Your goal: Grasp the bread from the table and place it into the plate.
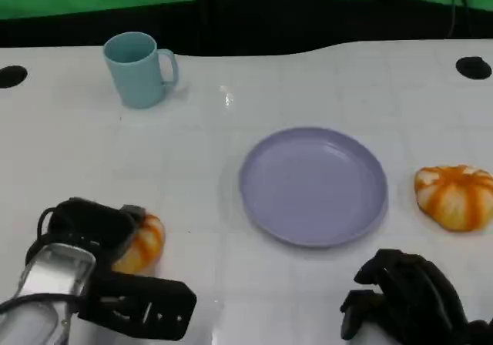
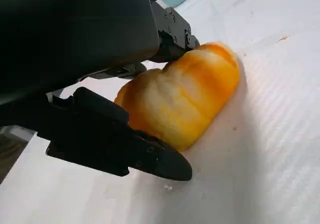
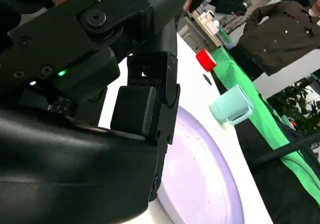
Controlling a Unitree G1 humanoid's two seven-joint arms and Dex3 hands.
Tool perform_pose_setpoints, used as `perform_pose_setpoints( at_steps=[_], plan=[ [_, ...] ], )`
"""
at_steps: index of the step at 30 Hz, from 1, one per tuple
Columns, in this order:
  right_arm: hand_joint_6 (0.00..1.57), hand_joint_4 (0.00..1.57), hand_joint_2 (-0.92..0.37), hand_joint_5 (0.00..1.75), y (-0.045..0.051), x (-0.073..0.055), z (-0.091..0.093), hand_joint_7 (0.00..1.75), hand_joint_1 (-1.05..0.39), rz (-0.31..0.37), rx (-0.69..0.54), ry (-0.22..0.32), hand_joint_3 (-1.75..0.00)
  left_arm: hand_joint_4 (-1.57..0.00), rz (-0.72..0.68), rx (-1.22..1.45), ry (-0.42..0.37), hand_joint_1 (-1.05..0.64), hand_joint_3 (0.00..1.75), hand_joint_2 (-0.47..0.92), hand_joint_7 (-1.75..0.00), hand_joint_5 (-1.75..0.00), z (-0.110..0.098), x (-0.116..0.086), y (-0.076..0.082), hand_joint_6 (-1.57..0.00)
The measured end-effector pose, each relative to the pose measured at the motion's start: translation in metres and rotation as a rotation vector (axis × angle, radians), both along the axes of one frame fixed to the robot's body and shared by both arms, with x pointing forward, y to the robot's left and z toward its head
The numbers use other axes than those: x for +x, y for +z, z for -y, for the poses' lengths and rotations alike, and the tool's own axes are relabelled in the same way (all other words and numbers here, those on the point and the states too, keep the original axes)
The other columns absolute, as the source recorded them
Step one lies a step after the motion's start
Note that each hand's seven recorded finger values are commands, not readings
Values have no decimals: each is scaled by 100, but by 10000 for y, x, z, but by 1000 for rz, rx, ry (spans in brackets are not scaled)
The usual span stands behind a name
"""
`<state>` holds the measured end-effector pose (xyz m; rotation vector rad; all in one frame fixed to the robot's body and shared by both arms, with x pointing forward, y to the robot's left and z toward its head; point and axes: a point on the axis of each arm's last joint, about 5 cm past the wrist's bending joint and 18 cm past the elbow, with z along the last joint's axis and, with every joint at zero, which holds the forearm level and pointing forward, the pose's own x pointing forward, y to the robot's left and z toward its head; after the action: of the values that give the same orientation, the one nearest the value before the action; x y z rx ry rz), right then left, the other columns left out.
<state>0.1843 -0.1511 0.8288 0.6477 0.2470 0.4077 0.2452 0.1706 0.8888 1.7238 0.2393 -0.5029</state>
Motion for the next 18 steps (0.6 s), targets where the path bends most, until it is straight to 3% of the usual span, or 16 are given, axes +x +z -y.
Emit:
perform_pose_setpoints(
  at_steps=[1, 3, 5, 7, 9, 11, 12, 13, 15, 18],
  plan=[
    [157, 155, -72, 79, 0, -1, 0, 38, -103, 0, 0, 0, 0, -64, -4, -11, -9, -49, 18, 92, -6, -114, -7, 12, -5, -77],
    [157, 155, -72, 79, -1, -2, 1, 38, -103, 0, -1, 0, 0, -66, -7, -13, -25, -48, 21, 92, -6, -124, -12, 61, 14, -84],
    [157, 155, -72, 79, 0, -2, 1, 38, -102, 0, -1, 0, 0, -60, -11, -24, -31, -44, 27, 92, -6, -155, -12, 90, 30, -96],
    [157, 155, -72, 79, -3, -6, 5, 38, -102, -2, -1, -2, 0, -56, -7, -57, -29, -41, 34, 92, -9, -169, -20, 104, 40, -104],
    [157, 155, -72, 79, -3, -6, 5, 38, -102, -2, -1, -1, 0, -55, 5, -93, -28, -40, 37, 92, -10, -172, -36, 107, 38, -106],
    [157, 155, -72, 79, -3, -6, 4, 38, -102, -2, -1, -1, 0, -58, 17, -119, -32, -36, 42, 92, -82, -174, -47, 107, 33, -80],
    [157, 155, -72, 79, -3, -6, 3, 38, -102, -1, 0, -1, 0, -60, 28, -131, -37, -35, 41, 92, -102, -174, -57, 103, 26, -72],
    [157, 155, -71, 79, -3, -6, 3, 38, -102, -2, 0, -1, 0, -62, 41, -152, -38, -34, 40, 92, -114, -175, -70, 100, 20, -67],
    [157, 155, -71, 78, -3, -6, 3, 37, -102, -2, 0, -1, 0, -64, 63, -172, -44, -32, 40, 92, -122, -175, -84, 93, 12, -66],
    [157, 155, -71, 78, -3, -6, 3, 37, -102, -1, 0, -1, 0, -65, 124, -220, -54, -28, 42, 92, -154, -175, -104, 54, -46, -51]
  ],
)
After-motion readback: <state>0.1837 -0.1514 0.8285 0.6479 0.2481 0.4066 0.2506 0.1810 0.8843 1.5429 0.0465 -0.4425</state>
